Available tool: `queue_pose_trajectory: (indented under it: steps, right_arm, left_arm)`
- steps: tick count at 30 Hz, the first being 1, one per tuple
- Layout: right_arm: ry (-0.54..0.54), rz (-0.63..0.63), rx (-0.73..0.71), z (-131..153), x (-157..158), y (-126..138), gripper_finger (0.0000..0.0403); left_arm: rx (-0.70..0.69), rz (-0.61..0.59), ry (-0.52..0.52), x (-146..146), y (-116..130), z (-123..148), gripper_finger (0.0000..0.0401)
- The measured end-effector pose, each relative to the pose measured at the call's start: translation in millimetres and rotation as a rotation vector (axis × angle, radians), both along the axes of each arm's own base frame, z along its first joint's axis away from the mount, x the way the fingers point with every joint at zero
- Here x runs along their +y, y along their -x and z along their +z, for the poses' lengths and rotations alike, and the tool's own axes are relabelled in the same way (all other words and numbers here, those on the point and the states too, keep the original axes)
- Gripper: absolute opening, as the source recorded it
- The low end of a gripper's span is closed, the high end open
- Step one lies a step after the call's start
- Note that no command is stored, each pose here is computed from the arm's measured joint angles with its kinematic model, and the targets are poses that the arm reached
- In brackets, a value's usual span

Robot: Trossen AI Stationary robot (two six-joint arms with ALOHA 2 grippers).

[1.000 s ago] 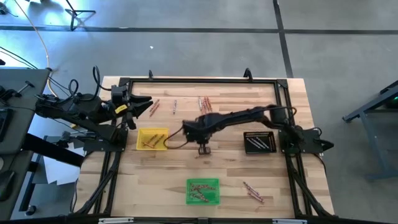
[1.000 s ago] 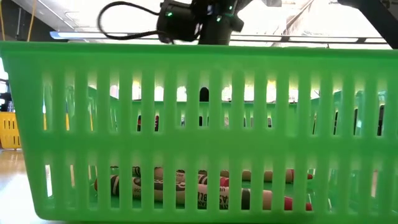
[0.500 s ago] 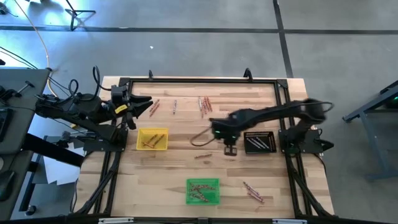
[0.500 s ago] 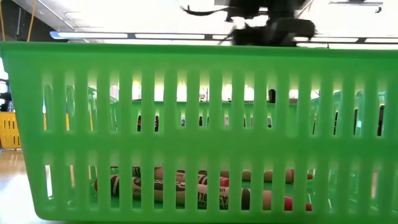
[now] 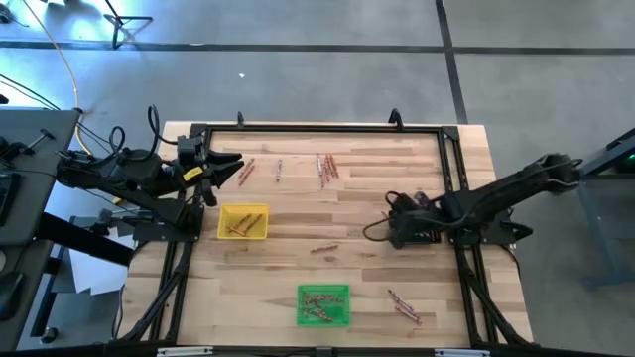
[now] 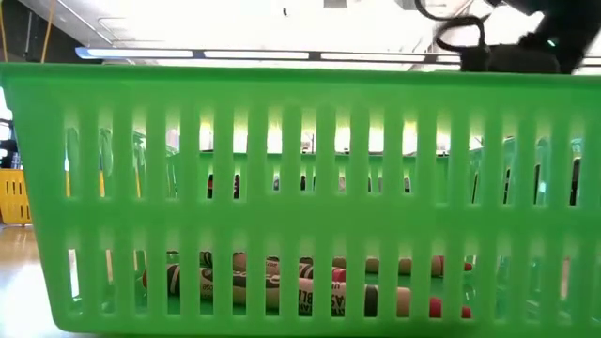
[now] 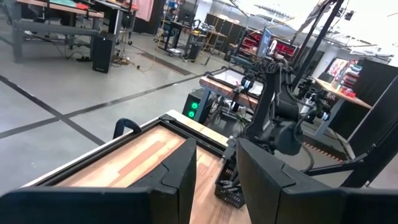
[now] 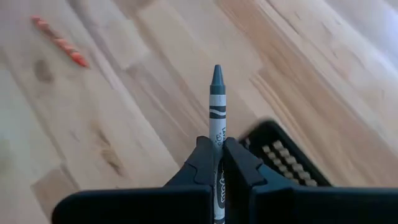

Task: Sort crayons
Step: Put the gray crayon into the black bin, then put the pink crayon into the green bin

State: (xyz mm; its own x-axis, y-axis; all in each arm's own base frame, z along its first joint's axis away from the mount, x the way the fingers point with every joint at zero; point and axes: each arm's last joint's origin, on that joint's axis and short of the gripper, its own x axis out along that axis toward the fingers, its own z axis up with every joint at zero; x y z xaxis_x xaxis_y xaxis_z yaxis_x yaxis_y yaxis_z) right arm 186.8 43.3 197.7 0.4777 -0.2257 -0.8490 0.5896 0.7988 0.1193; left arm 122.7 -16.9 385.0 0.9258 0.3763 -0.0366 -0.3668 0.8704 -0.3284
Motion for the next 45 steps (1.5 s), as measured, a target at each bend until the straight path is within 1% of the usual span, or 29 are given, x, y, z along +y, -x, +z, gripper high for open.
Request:
queue_pose_trajectory:
  steps: [4, 6, 9, 11, 13, 18, 20, 22, 24, 27, 29, 32, 35, 38, 40, 45]
  right_arm:
    - [-0.026, -0.082, 0.047, -19.4, 0.3, 14.5, 0.0001]
    - [-0.047, -0.128, 0.044, -23.7, 0.4, 16.9, 0.0004]
    - [-0.074, -0.191, 0.038, -25.7, -0.1, 18.4, 0.0021]
    - [-0.081, -0.194, 0.039, -25.8, 0.0, 18.4, 0.0034]
    - [-0.111, -0.182, 0.053, -26.1, 0.9, 18.6, 0.0049]
    - [-0.231, -0.143, 0.105, -27.0, 4.6, 19.5, 0.0071]
    - [-0.292, -0.17, 0.123, -26.2, 6.0, 20.0, 0.0074]
    - [-0.329, -0.213, 0.123, -20.2, 7.1, 18.4, 0.0074]
    - [-0.345, -0.225, 0.085, -8.3, 8.8, 12.4, 0.0073]
    - [-0.339, -0.215, -0.016, 18.6, 11.4, 0.0, 0.0066]
    - [-0.367, -0.217, -0.083, 38.3, 15.1, -7.4, 0.0059]
    - [-0.451, -0.228, -0.118, 57.4, 28.5, -16.7, 0.0046]
    - [-0.539, -0.203, -0.051, 59.9, 51.3, -27.4, 0.0034]
    - [-0.612, -0.178, 0.075, 50.9, 80.3, -39.0, 0.0026]
    - [-0.649, -0.189, 0.157, 42.8, 99.2, -46.4, 0.0025]
    - [-0.702, -0.26, 0.256, 20.1, 139.1, -63.8, 0.0025]
  left_arm:
    - [0.0, 0.004, 0.0, 0.1, 0.0, 0.0, 0.0101]
    - [-0.001, 0.003, 0.0, 0.1, 0.0, 0.1, 0.0101]
    - [-0.001, 0.004, 0.0, 0.1, 0.0, 0.1, 0.0101]
    - [-0.001, 0.004, 0.0, 0.1, 0.0, 0.1, 0.0101]
    - [-0.001, 0.004, 0.001, 0.1, 0.0, 0.1, 0.0101]
    - [-0.001, 0.004, 0.0, 0.1, 0.0, 0.1, 0.0101]
    - [-0.001, 0.004, 0.0, 0.1, 0.0, 0.1, 0.0101]
    - [-0.001, 0.003, 0.0, 0.1, 0.0, 0.1, 0.0101]
    - [0.0, 0.003, 0.0, 0.1, 0.0, 0.0, 0.0101]
    - [0.002, 0.003, -0.006, 0.1, 0.0, 0.1, 0.0101]
    - [0.004, 0.003, -0.01, 0.2, 0.0, 0.0, 0.0101]
    - [0.004, 0.003, -0.009, 0.2, 0.0, 0.0, 0.0101]
    - [0.005, 0.003, -0.01, 0.1, 0.0, -0.1, 0.0101]
    - [0.01, 0.003, -0.02, 0.1, -0.1, -0.2, 0.0101]
    - [0.018, 0.002, -0.042, 0.2, 0.0, -0.1, 0.0101]
    - [0.046, -0.001, -0.113, 0.1, -0.1, 0.0, 0.0101]
